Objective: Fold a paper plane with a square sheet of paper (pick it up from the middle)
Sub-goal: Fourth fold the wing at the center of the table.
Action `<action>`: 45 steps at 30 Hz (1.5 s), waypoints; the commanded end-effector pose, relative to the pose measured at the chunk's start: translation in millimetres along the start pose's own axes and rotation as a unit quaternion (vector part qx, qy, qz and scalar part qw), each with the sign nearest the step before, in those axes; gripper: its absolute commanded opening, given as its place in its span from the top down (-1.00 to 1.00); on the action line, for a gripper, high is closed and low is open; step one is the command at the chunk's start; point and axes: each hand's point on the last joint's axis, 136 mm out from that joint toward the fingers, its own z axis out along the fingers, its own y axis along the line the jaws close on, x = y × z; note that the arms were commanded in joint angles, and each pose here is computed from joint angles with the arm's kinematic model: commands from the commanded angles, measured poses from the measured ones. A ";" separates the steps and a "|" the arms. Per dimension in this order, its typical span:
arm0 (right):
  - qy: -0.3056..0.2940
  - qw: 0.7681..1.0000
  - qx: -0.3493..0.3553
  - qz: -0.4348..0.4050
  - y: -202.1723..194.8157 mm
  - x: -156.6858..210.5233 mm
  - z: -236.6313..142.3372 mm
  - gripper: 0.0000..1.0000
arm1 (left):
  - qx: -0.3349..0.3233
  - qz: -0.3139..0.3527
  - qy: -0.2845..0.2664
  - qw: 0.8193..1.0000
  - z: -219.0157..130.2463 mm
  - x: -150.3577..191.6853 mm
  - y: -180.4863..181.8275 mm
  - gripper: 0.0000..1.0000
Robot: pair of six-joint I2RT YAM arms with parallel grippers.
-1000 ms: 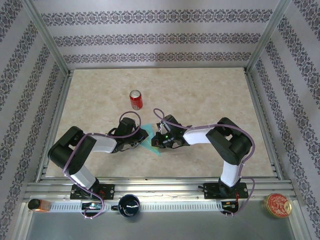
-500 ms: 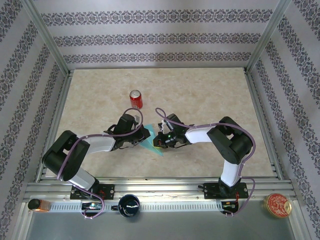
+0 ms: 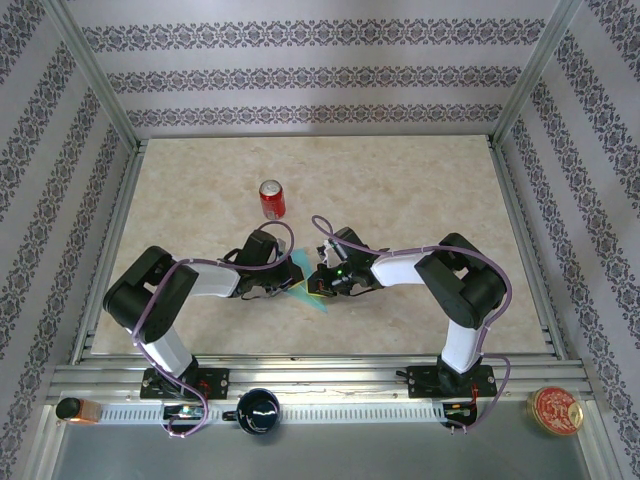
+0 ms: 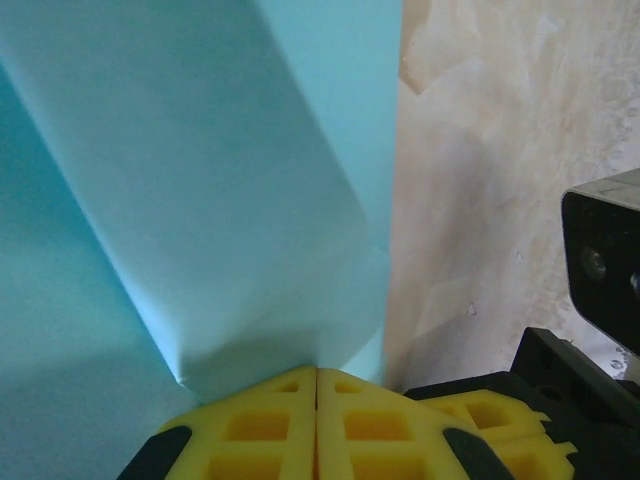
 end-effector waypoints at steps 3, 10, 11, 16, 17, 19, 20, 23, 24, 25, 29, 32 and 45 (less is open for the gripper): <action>0.038 0.993 0.105 0.042 -61.1 31.9 -2.3 1.00 | -0.041 -0.026 -0.013 0.999 1.0 -10.7 36.8 0.82; 0.047 0.992 0.108 0.045 -67.1 40.0 -3.0 1.00 | -0.042 -0.053 -0.045 0.997 -11.5 -40.8 45.9 0.82; 0.048 0.992 0.107 0.045 -67.3 40.8 -2.8 1.00 | -0.042 -0.056 -0.050 0.996 -13.0 -44.9 46.6 0.81; 0.052 0.992 0.108 0.043 -67.9 43.9 -4.2 1.00 | -0.044 -0.066 -0.069 0.994 -21.2 -65.5 52.6 0.79; 0.053 0.992 0.107 0.043 -67.7 44.1 -4.3 1.00 | -0.047 -0.068 -0.074 0.994 -23.7 -69.7 54.8 0.79; 0.054 0.992 0.105 0.042 -67.1 44.4 -4.4 1.00 | -0.050 -0.071 -0.078 0.993 -27.5 -75.1 59.3 0.78; 0.055 0.992 0.105 0.041 -67.0 45.3 -4.1 1.00 | -0.052 -0.074 -0.081 0.993 -30.2 -78.0 61.9 0.78; 0.057 0.992 0.102 0.041 -66.7 45.4 -4.3 1.00 | -0.055 -0.077 -0.088 0.992 -37.6 -85.3 66.8 0.78; 0.057 0.992 0.102 0.040 -66.4 45.2 -4.3 1.00 | -0.055 -0.078 -0.090 0.991 -39.8 -87.4 67.0 0.78; 0.058 0.992 0.101 0.039 -65.9 45.5 -4.3 1.00 | -0.056 -0.079 -0.092 0.991 -41.3 -89.4 66.7 0.78; 0.062 0.993 0.098 0.037 -65.6 46.4 -2.7 1.00 | -0.046 -0.073 -0.098 0.991 -45.7 -100.2 52.9 0.78; 0.062 0.993 0.097 0.038 -65.3 45.6 -2.5 1.00 | -0.044 -0.067 -0.110 0.991 -53.3 -105.9 45.2 0.77; 0.053 0.994 0.086 0.033 -53.8 39.0 -8.3 1.00 | 0.016 -0.009 -0.116 0.993 -73.9 -77.8 -12.6 0.76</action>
